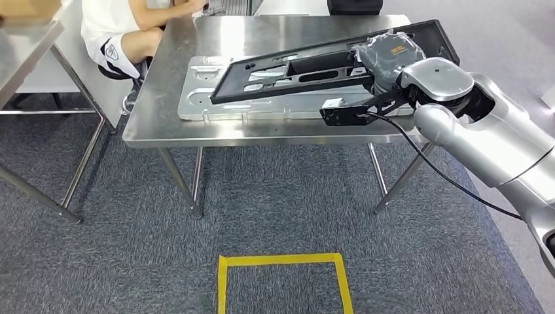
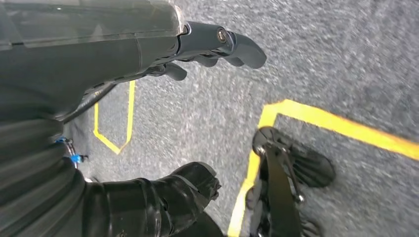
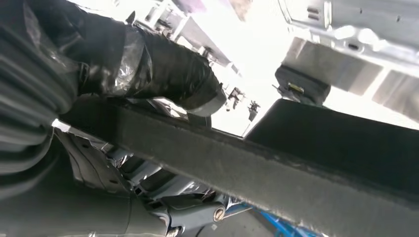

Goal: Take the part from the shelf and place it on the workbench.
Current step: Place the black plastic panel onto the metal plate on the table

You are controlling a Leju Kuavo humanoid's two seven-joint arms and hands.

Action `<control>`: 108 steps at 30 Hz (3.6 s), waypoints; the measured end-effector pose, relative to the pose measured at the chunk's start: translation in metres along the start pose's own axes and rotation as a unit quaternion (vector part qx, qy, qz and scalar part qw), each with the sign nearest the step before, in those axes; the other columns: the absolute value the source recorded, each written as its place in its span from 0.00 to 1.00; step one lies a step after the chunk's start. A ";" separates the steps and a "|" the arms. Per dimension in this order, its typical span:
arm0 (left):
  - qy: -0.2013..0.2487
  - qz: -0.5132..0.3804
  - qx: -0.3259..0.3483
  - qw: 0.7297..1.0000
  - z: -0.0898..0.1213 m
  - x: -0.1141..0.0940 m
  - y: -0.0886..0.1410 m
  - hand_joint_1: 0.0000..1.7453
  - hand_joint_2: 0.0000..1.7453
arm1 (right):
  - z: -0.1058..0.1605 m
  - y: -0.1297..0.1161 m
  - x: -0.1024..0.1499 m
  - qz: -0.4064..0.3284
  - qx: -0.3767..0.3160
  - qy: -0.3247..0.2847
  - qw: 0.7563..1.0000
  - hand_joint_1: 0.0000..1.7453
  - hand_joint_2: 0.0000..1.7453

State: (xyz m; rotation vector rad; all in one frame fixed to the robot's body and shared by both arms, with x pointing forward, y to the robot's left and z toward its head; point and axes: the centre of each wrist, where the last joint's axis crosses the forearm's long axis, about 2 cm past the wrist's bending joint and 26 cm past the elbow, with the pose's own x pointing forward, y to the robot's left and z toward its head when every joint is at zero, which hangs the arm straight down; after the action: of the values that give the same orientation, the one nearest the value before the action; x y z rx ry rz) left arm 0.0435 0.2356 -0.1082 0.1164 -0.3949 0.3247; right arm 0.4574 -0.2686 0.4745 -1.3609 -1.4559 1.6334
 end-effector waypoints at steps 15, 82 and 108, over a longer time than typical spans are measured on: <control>0.003 0.004 -0.003 1.000 0.000 -0.001 0.003 0.00 1.00 | -0.002 0.003 0.003 -0.003 0.004 -0.002 1.000 1.00 1.00; 0.003 0.016 -0.003 1.000 -0.001 0.001 0.000 0.00 1.00 | -0.026 0.028 0.060 0.009 0.034 -0.070 0.997 1.00 1.00; -0.005 0.010 -0.013 1.000 0.000 0.000 0.000 0.00 1.00 | -0.023 0.016 0.045 0.006 0.021 -0.051 0.998 1.00 1.00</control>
State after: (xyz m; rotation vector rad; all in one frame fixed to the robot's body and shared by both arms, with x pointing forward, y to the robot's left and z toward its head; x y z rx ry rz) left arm 0.0437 0.2352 -0.1083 0.0884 -0.4100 0.3390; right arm 0.4672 -0.2238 0.4472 -1.2829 -1.4642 1.7534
